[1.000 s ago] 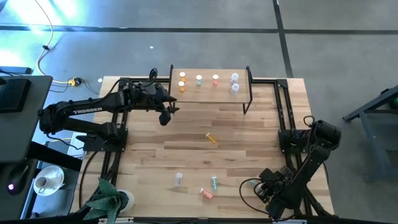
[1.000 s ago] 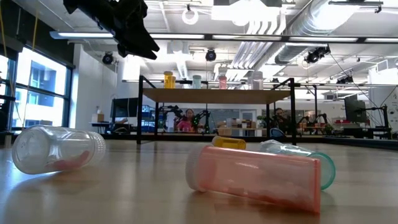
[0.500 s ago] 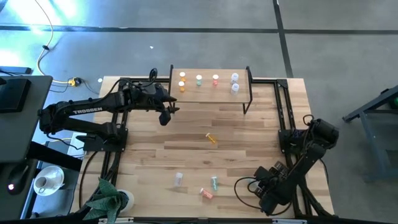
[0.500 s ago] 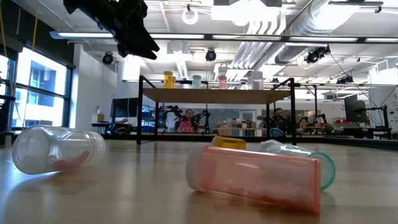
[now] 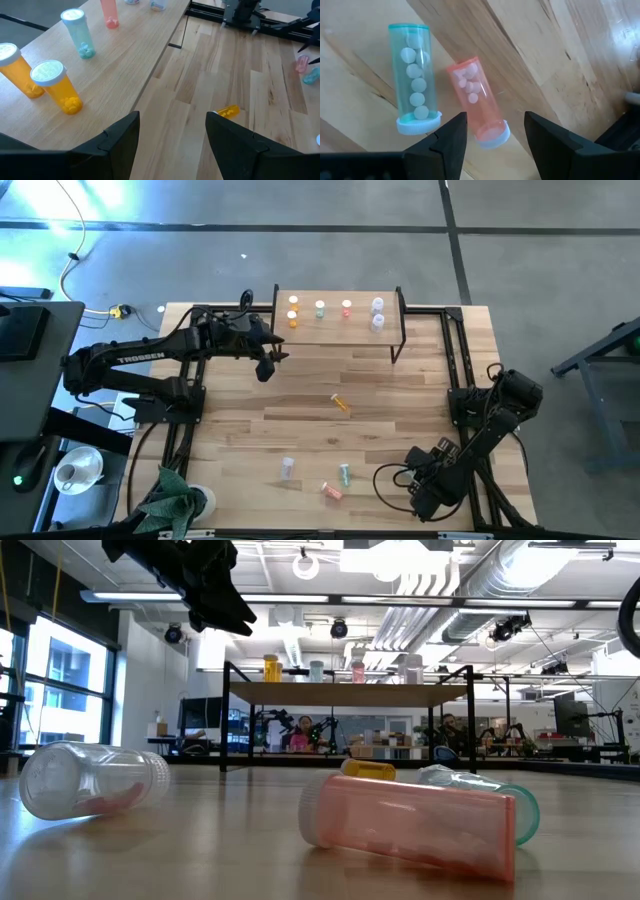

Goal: Pick and place medicine bottles onto shelf by color
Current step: Put the pink pill bottle on the shelf aligned with the pink pill bottle

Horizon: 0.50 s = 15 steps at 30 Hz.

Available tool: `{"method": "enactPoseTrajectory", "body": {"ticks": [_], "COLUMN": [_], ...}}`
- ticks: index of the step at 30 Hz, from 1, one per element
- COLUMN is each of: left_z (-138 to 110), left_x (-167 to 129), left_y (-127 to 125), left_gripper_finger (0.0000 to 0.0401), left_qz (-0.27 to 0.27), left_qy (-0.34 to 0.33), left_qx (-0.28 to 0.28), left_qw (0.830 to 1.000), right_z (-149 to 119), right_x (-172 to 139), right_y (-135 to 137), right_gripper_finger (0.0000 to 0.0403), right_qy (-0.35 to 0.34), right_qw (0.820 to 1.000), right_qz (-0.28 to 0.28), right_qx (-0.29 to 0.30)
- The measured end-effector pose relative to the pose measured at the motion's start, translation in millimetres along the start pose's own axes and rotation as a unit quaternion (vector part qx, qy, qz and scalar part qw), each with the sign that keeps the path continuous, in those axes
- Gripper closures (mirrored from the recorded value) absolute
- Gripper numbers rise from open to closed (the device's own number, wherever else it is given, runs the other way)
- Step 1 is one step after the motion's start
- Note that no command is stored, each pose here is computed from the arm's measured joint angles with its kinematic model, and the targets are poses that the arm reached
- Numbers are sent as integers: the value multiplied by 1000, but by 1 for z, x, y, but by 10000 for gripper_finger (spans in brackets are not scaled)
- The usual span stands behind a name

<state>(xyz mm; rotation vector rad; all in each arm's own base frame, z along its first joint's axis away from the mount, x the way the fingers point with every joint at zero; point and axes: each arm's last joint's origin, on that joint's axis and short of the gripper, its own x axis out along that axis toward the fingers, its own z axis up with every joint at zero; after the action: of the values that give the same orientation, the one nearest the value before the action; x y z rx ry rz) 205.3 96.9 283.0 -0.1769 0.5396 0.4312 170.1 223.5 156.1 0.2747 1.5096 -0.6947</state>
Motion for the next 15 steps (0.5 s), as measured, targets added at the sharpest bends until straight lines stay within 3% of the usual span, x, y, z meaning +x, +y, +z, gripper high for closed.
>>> {"method": "enactPoseTrajectory", "body": {"ticks": [15], "left_z": [0], "left_x": [0], "left_y": [0], "left_gripper_finger": [185], "left_qz": [0], "left_qy": [0], "left_qx": [0], "left_qw": [1000], "right_z": [-2], "right_x": [19], "right_y": [10], "right_gripper_finger": [214], "right_qy": [15], "right_qw": [999], "right_qz": [-32], "right_qx": [-11]}}
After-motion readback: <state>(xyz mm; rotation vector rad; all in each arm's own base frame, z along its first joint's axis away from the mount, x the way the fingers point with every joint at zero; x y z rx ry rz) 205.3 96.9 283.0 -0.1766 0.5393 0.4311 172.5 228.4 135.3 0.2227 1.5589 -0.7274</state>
